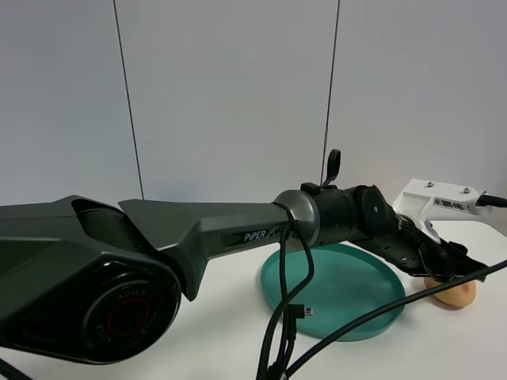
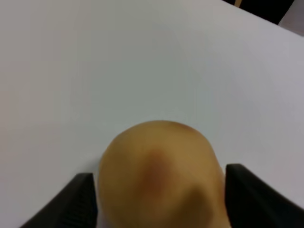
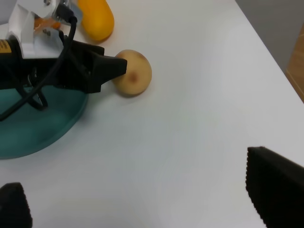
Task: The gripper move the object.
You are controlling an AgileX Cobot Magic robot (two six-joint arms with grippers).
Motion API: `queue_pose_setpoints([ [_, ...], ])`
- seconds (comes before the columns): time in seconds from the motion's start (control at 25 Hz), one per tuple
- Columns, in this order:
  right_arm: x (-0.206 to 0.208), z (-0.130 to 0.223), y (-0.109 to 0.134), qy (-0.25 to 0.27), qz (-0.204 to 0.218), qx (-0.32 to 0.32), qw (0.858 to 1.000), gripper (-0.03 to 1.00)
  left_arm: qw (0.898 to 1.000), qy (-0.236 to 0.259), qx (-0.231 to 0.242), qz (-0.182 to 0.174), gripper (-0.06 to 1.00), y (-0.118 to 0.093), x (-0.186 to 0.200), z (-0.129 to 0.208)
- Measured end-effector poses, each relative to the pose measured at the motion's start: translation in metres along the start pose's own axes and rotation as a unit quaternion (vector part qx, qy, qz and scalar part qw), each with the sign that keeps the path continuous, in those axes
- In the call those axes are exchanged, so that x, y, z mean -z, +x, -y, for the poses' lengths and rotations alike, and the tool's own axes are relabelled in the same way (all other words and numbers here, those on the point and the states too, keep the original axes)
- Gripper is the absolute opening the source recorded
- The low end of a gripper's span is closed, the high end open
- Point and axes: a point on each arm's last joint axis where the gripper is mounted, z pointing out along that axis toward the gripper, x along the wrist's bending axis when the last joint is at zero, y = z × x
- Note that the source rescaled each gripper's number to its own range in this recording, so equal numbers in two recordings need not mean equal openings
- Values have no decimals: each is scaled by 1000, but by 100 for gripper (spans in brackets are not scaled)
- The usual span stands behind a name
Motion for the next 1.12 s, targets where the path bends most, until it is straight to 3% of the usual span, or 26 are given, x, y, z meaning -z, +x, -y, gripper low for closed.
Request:
queue_pose_setpoints([
  [0.32,0,0,0,0,0,0,1000,100,999,32,-35,17,54,-6,9,-8],
  [0.52,0,0,0,0,0,0,1000,100,990,57,-130,12,58,-18,61,-73],
  [0.72,0,0,0,0,0,0,1000,100,967,102,-227,-55,58,-17,148,-144],
  [0.88,0,0,0,0,0,0,1000,100,947,187,-234,-114,58,10,204,-164],
  [1.12,0,0,0,0,0,0,1000,100,941,249,-142,-177,58,74,268,-159],
])
